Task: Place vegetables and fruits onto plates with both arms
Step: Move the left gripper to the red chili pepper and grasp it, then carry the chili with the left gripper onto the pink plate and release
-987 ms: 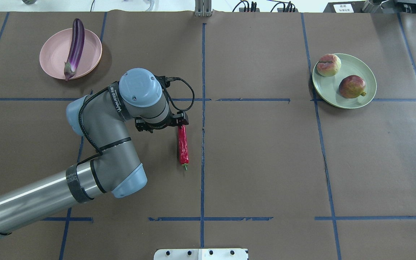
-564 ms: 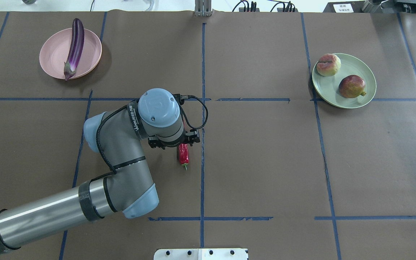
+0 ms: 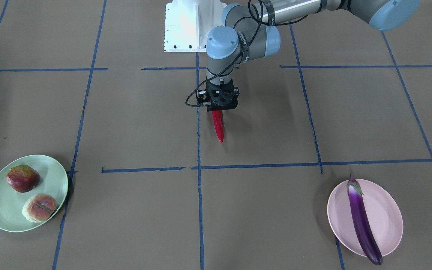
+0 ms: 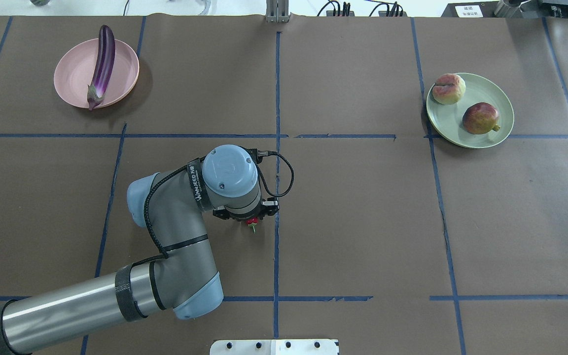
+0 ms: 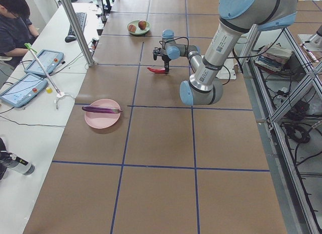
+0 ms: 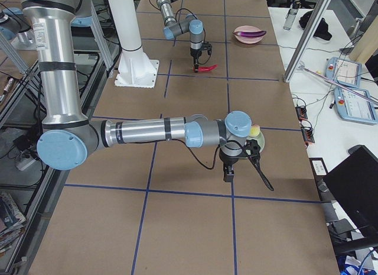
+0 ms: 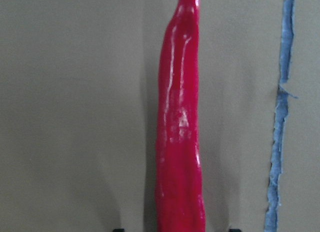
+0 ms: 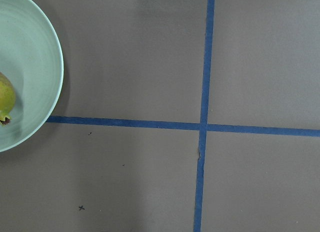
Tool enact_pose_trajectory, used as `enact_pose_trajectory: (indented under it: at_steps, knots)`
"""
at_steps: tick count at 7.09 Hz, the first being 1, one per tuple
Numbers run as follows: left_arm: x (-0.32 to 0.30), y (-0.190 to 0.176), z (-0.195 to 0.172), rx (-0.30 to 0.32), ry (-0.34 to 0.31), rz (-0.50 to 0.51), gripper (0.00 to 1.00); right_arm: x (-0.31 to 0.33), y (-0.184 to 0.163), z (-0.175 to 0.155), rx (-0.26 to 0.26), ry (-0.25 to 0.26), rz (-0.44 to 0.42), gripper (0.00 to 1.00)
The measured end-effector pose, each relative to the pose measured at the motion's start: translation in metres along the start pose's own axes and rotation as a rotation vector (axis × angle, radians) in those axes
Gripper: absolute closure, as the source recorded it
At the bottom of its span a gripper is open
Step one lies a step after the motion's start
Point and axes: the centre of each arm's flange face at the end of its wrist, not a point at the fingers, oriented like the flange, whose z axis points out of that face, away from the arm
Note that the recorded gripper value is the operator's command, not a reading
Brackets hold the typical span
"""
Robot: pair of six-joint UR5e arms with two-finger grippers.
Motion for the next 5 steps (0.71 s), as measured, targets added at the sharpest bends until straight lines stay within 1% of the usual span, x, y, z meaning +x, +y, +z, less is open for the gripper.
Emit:
enact_pose_trajectory:
  at_steps: [1,2,3,4,5]
  knots:
    - [-0.001,-0.003,-0.005,0.004,0.003,-0.003,0.98,0.000,0.000,0.000,0.000,0.000,-0.001,0.00]
    - [-0.009,-0.016,-0.019,0.020,0.000,-0.020,0.98,0.000,0.000,0.001,-0.001,0.000,-0.001,0.00]
    - [-0.030,-0.041,-0.039,0.050,-0.011,-0.053,0.98,0.000,0.000,0.001,-0.001,0.000,-0.002,0.00]
    - [-0.065,-0.081,-0.060,0.097,-0.029,-0.106,0.98,0.000,-0.001,0.001,-0.001,0.000,-0.002,0.00]
    - [-0.108,-0.128,-0.078,0.151,-0.059,-0.163,0.98,-0.001,-0.001,0.001,-0.001,0.000,-0.003,0.00]
